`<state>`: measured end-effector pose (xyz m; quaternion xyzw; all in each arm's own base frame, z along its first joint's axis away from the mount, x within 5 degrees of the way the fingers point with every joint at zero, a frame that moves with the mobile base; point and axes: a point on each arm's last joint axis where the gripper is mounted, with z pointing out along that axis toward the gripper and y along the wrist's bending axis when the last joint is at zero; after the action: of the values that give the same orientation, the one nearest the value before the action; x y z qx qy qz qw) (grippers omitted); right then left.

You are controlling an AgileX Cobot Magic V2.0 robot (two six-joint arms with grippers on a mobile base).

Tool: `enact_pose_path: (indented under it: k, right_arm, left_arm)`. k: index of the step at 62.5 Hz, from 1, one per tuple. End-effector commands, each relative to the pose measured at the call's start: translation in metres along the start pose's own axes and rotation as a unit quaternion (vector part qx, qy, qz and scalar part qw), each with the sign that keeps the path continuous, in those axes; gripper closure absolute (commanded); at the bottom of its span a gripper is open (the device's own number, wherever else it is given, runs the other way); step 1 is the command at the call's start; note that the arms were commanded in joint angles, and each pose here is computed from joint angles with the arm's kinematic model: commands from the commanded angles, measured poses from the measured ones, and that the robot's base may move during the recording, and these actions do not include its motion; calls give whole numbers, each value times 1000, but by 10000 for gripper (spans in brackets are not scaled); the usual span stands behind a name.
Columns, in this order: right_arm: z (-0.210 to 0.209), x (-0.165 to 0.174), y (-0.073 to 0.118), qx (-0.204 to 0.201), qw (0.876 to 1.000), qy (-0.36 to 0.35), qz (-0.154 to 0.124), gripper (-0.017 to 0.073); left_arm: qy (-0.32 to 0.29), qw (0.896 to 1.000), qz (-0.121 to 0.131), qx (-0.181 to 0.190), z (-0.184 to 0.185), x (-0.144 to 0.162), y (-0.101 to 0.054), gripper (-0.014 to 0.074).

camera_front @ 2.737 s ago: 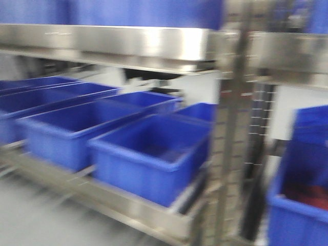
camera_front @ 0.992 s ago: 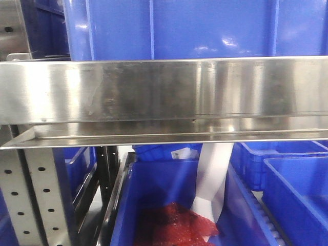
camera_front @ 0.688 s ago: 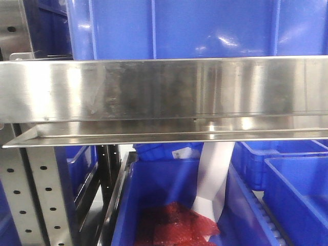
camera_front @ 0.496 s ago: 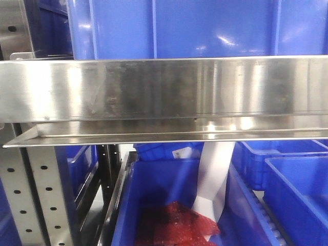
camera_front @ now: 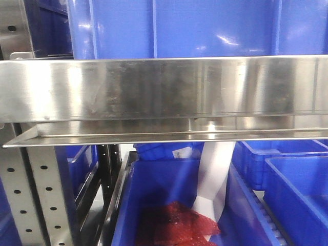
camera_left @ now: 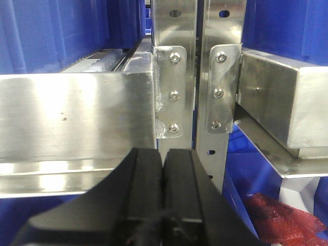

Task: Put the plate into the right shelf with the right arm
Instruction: 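Lower the held plate into a blue bin on the shelf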

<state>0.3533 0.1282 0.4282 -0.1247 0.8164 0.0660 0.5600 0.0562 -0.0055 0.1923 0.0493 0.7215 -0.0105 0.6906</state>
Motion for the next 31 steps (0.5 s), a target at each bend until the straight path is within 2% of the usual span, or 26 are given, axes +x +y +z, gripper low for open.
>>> enact_pose_path:
  k: [1, 8, 14, 21, 23, 31]
  right_arm:
    - [-26, -31, -3, -2, 996, -94, -6, 524]
    - [-26, -31, -3, -3, 996, -93, -4, 414]
    - [-26, -29, -3, -4, 996, -84, 1, 178]
    - [-30, -30, -4, -2, 997, -78, 2, -31]
    - [-34, -31, -4, -2, 997, -82, 2, -50]
    - [-58, -42, -6, -4, 994, -113, 6, -15]
  left_arm:
    - [-41, 999, -5, -10, -1, -5, 2, 640]
    - [-41, 999, -5, -10, -1, -5, 2, 640]
    - [-41, 999, -5, -10, -1, -5, 2, 640]
    - [-41, 999, -5, -10, -1, -5, 2, 640]
    - [-41, 999, -5, -10, -1, -5, 2, 640]
    - [-41, 999, -5, -10, -1, -5, 2, 640]
